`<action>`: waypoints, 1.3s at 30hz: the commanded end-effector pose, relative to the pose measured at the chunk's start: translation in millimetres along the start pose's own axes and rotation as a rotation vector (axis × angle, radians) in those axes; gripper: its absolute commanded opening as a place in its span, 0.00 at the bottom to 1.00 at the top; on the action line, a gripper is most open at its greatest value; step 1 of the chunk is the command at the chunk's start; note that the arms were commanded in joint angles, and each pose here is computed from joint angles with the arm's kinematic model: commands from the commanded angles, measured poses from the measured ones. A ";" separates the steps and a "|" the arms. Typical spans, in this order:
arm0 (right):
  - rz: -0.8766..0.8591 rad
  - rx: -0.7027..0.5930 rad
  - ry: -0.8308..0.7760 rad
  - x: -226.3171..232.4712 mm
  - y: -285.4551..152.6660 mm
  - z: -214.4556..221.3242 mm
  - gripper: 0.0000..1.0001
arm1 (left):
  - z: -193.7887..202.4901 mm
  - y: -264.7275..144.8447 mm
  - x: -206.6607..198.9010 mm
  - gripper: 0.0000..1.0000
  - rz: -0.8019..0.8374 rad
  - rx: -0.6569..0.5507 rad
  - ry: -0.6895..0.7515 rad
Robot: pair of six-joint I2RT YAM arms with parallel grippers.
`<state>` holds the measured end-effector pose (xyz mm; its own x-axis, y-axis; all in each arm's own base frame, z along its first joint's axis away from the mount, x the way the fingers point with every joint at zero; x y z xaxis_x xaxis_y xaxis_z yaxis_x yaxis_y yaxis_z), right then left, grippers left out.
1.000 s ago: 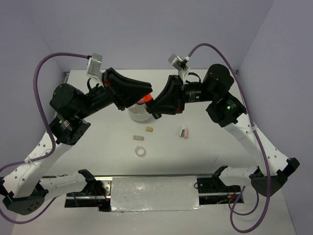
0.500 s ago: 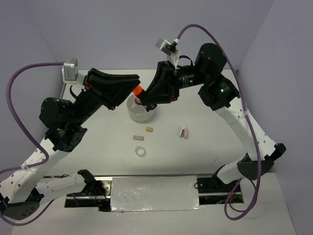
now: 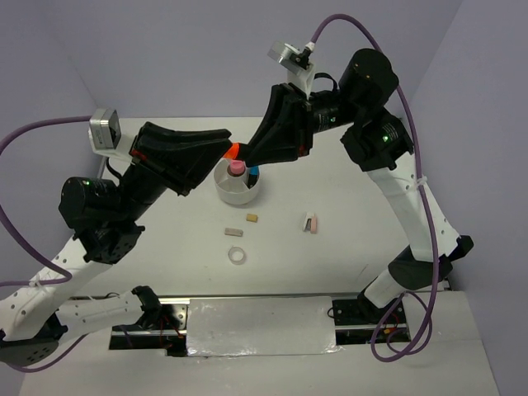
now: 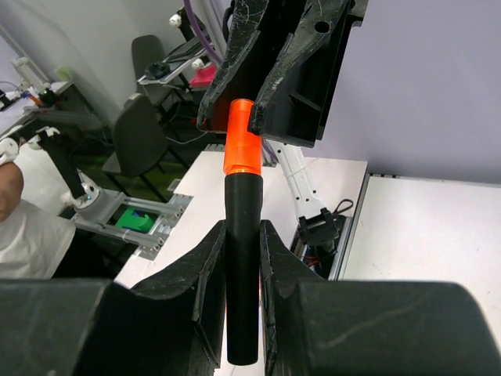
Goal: Sort the stationery into containers
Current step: Close the pen cap on the pen.
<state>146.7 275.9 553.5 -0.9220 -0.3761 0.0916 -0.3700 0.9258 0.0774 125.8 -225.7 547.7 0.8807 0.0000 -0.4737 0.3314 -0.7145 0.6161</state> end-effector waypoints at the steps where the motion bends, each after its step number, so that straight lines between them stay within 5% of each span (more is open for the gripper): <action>1: 0.235 -0.152 -0.183 -39.3 5.4 -33.2 0.00 | 125.5 -31.5 50.4 0.00 -0.149 0.541 -0.232; 15: 0.259 -0.147 -0.211 -28.3 4.1 -27.9 0.00 | 132.9 -7.4 63.5 0.00 -0.162 0.556 -0.215; 39: 0.412 -0.152 -0.240 -37.9 -2.1 -36.1 0.00 | 207.1 -17.5 81.1 0.00 -0.339 0.667 -0.256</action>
<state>138.6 262.5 564.8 -0.9723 -0.2332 0.0188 -0.2304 0.9685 0.0945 128.4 -258.7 569.1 0.8572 -0.0355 -0.5138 0.3660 -0.6599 0.6562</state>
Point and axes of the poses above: each gripper's point midway between its finger pads, its own y axis out along the fingers, its own x axis along the line the jaws close on, z = x × y, the point moved 5 cm from there along -y, back along the fingers, and after that the axes turned 10 degrees about -y, right-handed, at the moved point
